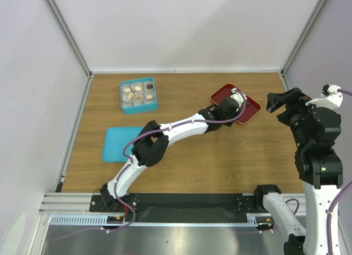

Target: Pack the chocolate

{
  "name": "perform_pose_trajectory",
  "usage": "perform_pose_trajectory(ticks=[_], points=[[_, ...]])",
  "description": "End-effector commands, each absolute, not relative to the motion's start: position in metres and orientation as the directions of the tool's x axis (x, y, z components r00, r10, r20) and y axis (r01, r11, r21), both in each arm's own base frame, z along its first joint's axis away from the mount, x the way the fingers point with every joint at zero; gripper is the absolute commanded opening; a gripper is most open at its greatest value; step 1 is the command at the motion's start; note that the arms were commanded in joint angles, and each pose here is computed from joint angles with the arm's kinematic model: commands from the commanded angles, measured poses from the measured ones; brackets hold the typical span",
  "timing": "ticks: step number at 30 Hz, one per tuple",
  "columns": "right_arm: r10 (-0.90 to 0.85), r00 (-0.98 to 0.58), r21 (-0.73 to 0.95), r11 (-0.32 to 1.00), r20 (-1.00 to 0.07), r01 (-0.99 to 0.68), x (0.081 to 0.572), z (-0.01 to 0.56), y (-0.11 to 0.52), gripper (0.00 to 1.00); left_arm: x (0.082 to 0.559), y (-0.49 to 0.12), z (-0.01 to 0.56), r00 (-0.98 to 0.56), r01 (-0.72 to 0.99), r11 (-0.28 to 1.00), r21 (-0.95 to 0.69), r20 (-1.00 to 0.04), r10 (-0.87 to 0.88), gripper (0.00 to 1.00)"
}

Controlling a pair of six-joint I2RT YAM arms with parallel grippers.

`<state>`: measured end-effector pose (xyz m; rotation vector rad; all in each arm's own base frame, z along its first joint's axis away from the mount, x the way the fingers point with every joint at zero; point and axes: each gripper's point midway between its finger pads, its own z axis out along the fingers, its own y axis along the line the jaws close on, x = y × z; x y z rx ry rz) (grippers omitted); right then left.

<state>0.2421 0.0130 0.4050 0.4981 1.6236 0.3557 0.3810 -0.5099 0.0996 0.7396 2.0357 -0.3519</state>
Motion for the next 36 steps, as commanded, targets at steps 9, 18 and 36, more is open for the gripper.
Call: perform_pose_trajectory(ticks=[9, 18, 36], points=[[0.499, -0.026, 0.494, 0.863, -0.866, 0.110, 0.242, 0.417, 0.008, 0.88, 0.397, -0.523, 0.116, -0.363, 0.612, 0.790, 0.042, -0.873, 0.327, 0.47], [0.493, -0.024, 0.487, 0.865, -0.870, 0.119, 0.244, 0.417, 0.006, 0.88, 0.404, -0.519, 0.100, -0.387, 0.604, 0.796, 0.041, -0.858, 0.337, 0.47], [0.485, -0.019, 0.478, 0.868, -0.875, 0.133, 0.243, 0.416, 0.003, 0.88, 0.409, -0.523, 0.093, -0.388, 0.639, 0.769, 0.008, -0.860, 0.331, 0.43]])
